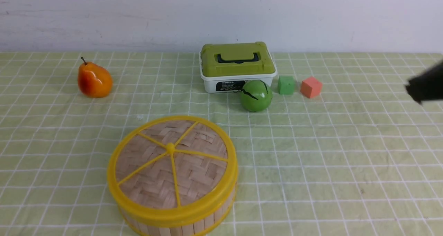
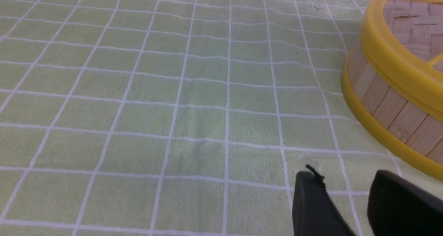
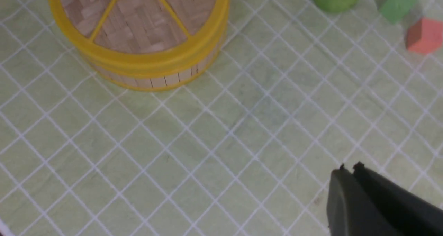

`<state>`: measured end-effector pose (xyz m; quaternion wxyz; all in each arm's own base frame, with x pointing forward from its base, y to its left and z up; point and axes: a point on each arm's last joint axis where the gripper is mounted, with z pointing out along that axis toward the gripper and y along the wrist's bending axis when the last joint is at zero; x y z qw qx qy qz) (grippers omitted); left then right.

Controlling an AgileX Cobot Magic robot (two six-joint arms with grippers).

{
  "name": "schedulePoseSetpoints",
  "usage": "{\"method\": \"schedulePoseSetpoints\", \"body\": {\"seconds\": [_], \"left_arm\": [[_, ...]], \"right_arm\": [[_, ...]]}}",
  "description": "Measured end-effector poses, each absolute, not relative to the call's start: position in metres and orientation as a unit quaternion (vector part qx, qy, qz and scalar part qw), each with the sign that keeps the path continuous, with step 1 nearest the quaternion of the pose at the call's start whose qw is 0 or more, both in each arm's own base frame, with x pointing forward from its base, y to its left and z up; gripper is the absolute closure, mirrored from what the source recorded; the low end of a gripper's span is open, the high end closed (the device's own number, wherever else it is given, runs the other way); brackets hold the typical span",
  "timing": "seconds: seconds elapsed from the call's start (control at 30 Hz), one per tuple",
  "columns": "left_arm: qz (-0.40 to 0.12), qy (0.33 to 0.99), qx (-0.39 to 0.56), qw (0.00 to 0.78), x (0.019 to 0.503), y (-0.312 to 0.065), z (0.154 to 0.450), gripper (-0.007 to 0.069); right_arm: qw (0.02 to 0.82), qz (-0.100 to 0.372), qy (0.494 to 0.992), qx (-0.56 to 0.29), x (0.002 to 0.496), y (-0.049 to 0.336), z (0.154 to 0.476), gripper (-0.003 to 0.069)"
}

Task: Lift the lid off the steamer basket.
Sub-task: Use the right arm to lift the lid of the steamer

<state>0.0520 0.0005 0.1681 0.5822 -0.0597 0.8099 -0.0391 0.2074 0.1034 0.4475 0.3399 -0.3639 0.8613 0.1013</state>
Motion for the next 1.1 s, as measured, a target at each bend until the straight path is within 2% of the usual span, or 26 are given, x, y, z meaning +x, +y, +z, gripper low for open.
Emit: {"method": "schedulePoseSetpoints", "body": {"seconds": [0.17, 0.27, 0.37, 0.43, 0.57, 0.67, 0.7, 0.73, 0.8, 0.83, 0.87, 0.9, 1.1], "left_arm": [[-0.039, 0.81, -0.06, 0.582, 0.052, 0.001, 0.168, 0.0386], [-0.039, 0.81, -0.06, 0.582, 0.052, 0.001, 0.168, 0.0386], [-0.039, 0.81, -0.06, 0.582, 0.052, 0.001, 0.168, 0.0386], [-0.039, 0.81, -0.06, 0.582, 0.052, 0.001, 0.168, 0.0386], [-0.039, 0.81, -0.06, 0.582, 0.052, 0.001, 0.168, 0.0386], [-0.039, 0.81, -0.06, 0.582, 0.052, 0.001, 0.168, 0.0386], [-0.039, 0.81, -0.06, 0.582, 0.052, 0.001, 0.168, 0.0386], [-0.039, 0.81, -0.06, 0.582, 0.052, 0.001, 0.168, 0.0386], [-0.039, 0.81, -0.06, 0.582, 0.052, 0.001, 0.168, 0.0386], [-0.039, 0.81, -0.06, 0.582, 0.052, 0.001, 0.168, 0.0386], [-0.039, 0.81, -0.06, 0.582, 0.052, 0.001, 0.168, 0.0386], [-0.039, 0.81, -0.06, 0.582, 0.052, 0.001, 0.168, 0.0386], [-0.039, 0.81, -0.06, 0.582, 0.052, 0.001, 0.168, 0.0386]], "right_arm": [[0.327, 0.096, 0.847, -0.408, 0.243, 0.158, 0.448, 0.0659], [0.304, 0.109, 0.841, -0.434, 0.269, 0.212, 0.433, 0.0655], [0.295, 0.116, 0.843, -0.435, 0.281, 0.235, 0.423, 0.0648], [0.277, 0.12, 0.849, -0.433, 0.295, 0.26, 0.405, 0.0635], [0.249, 0.122, 0.859, -0.43, 0.32, 0.302, 0.366, 0.0551], [0.229, 0.12, 0.86, -0.44, 0.332, 0.327, 0.336, 0.0409], [0.229, 0.12, 0.86, -0.44, 0.331, 0.328, 0.336, 0.0409], [0.219, 0.118, 0.86, -0.445, 0.333, 0.336, 0.323, 0.0331], [0.203, 0.116, 0.861, -0.451, 0.335, 0.346, 0.306, 0.0229], [0.199, 0.116, 0.861, -0.453, 0.334, 0.348, 0.302, 0.0202], [0.197, 0.115, 0.862, -0.453, 0.335, 0.349, 0.301, 0.0195], [0.19, 0.118, 0.863, -0.453, 0.336, 0.352, 0.294, 0.0158], [0.17, 0.12, 0.867, -0.453, 0.339, 0.357, 0.276, 0.0144]]}}
